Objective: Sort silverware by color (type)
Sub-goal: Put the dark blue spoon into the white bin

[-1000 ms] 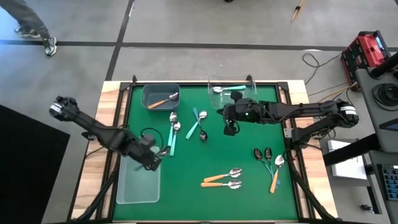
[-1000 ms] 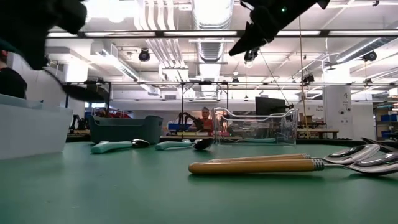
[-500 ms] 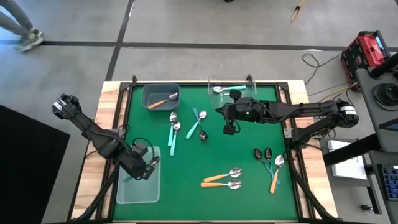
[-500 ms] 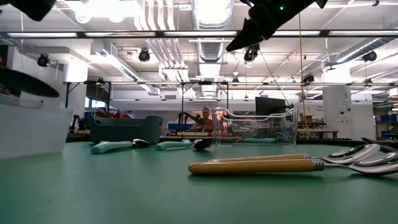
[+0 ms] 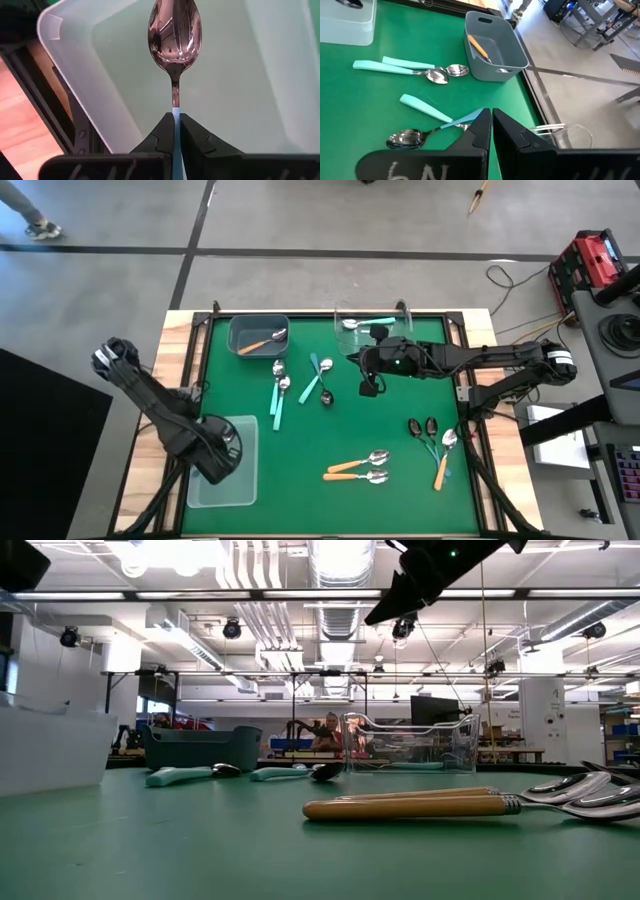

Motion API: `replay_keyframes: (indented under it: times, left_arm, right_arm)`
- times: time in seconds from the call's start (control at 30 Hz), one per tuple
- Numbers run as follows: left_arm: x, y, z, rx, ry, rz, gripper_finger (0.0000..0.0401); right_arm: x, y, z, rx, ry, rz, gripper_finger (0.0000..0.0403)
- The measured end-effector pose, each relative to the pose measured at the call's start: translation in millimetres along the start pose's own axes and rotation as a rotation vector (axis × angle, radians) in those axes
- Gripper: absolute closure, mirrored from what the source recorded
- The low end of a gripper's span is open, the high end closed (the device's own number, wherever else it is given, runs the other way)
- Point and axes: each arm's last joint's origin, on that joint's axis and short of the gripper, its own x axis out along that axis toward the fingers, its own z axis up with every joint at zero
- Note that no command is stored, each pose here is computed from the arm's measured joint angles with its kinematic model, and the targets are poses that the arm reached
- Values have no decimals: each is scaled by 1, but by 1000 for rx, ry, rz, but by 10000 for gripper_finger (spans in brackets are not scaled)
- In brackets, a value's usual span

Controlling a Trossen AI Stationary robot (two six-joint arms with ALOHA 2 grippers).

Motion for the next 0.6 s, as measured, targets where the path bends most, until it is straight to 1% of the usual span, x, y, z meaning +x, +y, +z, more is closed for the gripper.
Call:
replay_keyframes:
  times: [0.23, 0.33, 0.6]
  left_arm:
    - [20, -12, -5, 3, -44, 95, 401]
    - [28, -17, -7, 3, -59, 131, 401]
    - [41, -24, -10, 0, -77, 173, 401]
  right_arm:
    - [1, 1, -2, 32, 12, 3, 394]
    - [1, 1, -5, 40, 40, 9, 394]
    - [1, 2, -8, 63, 62, 13, 394]
